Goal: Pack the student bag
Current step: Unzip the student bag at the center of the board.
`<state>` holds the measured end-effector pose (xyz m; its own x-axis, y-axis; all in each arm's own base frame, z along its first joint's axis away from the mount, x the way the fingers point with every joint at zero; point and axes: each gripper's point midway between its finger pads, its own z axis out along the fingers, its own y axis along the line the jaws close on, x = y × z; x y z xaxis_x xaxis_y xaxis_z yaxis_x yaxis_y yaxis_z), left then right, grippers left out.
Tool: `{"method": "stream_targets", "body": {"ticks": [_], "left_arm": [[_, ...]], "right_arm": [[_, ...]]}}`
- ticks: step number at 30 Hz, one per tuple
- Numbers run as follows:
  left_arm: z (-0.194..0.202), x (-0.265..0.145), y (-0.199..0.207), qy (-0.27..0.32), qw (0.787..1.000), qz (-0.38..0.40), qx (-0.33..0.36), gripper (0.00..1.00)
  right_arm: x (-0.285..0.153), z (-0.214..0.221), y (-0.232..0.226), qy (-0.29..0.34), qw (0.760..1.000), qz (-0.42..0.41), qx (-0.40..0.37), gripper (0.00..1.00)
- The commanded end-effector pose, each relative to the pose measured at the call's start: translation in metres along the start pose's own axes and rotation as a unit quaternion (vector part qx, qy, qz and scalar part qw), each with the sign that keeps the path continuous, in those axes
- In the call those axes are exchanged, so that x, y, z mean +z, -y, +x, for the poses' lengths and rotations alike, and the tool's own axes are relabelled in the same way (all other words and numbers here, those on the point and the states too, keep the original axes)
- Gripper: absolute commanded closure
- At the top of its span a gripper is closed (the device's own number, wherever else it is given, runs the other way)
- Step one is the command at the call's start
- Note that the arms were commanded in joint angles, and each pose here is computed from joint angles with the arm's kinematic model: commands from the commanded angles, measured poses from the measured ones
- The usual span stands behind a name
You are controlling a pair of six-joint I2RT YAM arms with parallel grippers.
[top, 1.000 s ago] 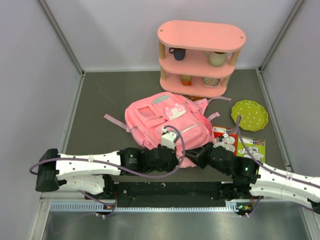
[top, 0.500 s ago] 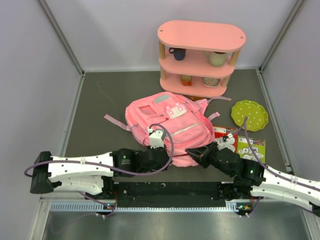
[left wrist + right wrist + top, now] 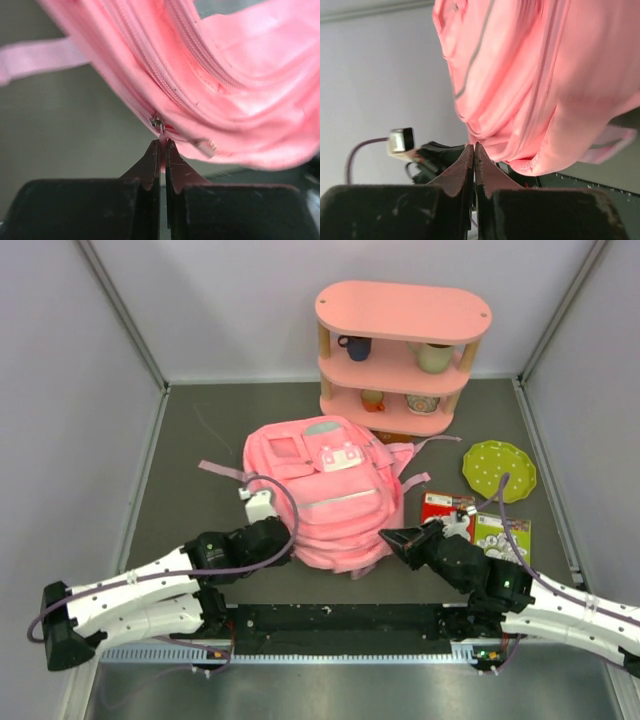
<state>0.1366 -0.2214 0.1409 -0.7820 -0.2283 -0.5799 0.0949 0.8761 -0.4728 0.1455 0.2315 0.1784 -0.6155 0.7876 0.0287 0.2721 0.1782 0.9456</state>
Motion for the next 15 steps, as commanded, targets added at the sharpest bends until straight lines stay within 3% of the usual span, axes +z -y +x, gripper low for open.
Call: {"method": "stream_targets", "body": {"ticks": [1,8,9,10,11,13,15], "left_arm": [[-0.009,-0.005,-0.103,0.022,0.983,-0.17,0.058,1.0],[-0.015,-0.002,-0.064,-0.002,0.992,-0.091,0.091,1.0],[-0.011,-0.002,-0.054,-0.018,0.993,-0.065,0.099,1.0],[-0.01,-0.002,-0.046,-0.023,0.993,-0.048,0.101,1.0],[-0.013,-0.002,-0.031,-0.016,0.995,-0.019,0.101,1.0],[-0.013,-0.003,-0.015,-0.019,0.993,0.014,0.113,1.0],[-0.015,-0.007,0.003,-0.014,0.992,0.042,0.119,1.0]], "right_arm": [[-0.001,-0.031,-0.016,0.078,0.997,-0.025,-0.004,1.0],[0.005,-0.02,-0.015,0.058,0.998,-0.019,-0.01,1.0],[0.006,-0.013,-0.015,0.042,0.999,-0.016,-0.01,0.91],[0.008,-0.008,-0.017,0.033,0.999,-0.017,-0.014,0.71],[0.014,-0.001,-0.018,0.023,0.999,-0.015,-0.019,0.63],[0.018,0.017,-0.022,-0.014,1.0,-0.009,-0.023,0.47],[0.027,0.036,-0.023,-0.048,0.999,-0.001,-0.024,0.41]]}}
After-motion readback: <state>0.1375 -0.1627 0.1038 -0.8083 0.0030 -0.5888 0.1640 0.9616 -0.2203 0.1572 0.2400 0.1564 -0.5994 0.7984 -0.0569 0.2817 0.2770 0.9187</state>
